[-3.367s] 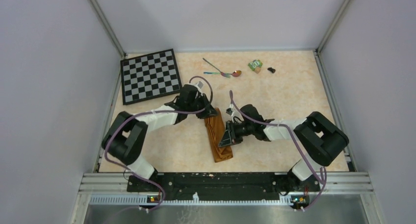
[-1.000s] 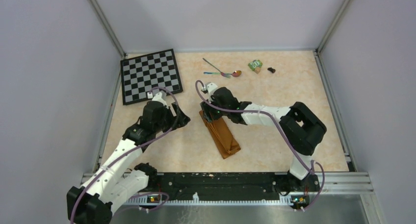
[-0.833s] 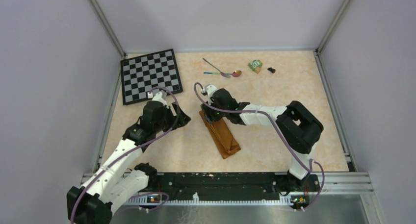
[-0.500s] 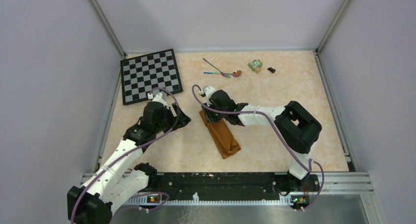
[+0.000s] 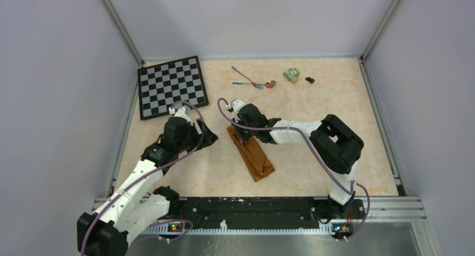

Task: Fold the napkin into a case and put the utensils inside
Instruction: Pick up the top corner of the smaller rectangle folded napkin from the center of the board.

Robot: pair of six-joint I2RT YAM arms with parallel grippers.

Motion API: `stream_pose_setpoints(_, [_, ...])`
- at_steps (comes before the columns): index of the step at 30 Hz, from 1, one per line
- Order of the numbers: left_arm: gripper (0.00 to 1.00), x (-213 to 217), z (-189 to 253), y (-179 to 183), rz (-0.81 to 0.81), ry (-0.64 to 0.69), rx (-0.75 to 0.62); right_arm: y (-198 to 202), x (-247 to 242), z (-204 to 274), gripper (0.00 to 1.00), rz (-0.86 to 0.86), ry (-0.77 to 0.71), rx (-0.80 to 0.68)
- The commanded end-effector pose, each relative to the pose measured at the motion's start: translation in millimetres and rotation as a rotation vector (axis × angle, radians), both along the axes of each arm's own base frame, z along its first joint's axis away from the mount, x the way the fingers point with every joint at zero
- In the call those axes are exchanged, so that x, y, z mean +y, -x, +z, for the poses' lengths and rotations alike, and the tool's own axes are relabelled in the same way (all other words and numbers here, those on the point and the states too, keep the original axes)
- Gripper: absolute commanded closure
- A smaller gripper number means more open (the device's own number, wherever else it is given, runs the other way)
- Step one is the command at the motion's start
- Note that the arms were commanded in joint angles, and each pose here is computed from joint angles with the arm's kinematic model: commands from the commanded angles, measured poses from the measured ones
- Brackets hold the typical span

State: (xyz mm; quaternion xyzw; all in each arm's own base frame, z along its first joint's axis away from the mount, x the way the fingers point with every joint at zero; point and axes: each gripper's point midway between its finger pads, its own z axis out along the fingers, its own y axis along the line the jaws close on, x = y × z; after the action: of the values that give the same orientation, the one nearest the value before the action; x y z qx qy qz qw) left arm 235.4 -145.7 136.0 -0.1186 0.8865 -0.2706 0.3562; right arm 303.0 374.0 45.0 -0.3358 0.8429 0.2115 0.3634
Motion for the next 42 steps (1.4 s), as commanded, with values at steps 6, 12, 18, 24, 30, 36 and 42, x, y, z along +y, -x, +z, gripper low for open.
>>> stream_pose_setpoints(6, [0.20,-2.9,6.3,-2.3,-0.002,0.032,-0.036,2.2,14.2,25.8,0.75,0.033,-0.057,-0.060])
stream_pose_setpoints(12, [0.20,-2.6,6.4,-1.5,-0.003,0.033,-0.037,10.0,16.1,17.2,0.61,0.052,-0.025,-0.077])
stream_pose_setpoints(18, [0.20,-3.1,7.1,-1.3,-0.005,0.035,-0.037,7.3,13.2,8.1,0.60,0.033,0.027,-0.113])
stream_pose_setpoints(24, [0.20,-3.2,6.5,-1.0,-0.004,0.037,-0.034,1.8,8.4,1.1,0.70,-0.003,0.060,-0.119])
stream_pose_setpoints(30, [0.20,-3.2,7.0,-1.2,-0.003,0.037,-0.035,0.4,8.5,0.6,0.70,-0.010,0.059,-0.123])
stream_pose_setpoints(36, [0.18,-3.3,0.8,-1.5,-0.012,0.025,-0.026,3.2,13.2,10.6,1.00,-0.019,0.011,-0.105])
stream_pose_setpoints(42, [0.08,-20.7,-1.2,-12.1,-0.099,0.050,-0.056,7.5,12.7,37.8,1.00,-0.090,-0.092,-0.033])
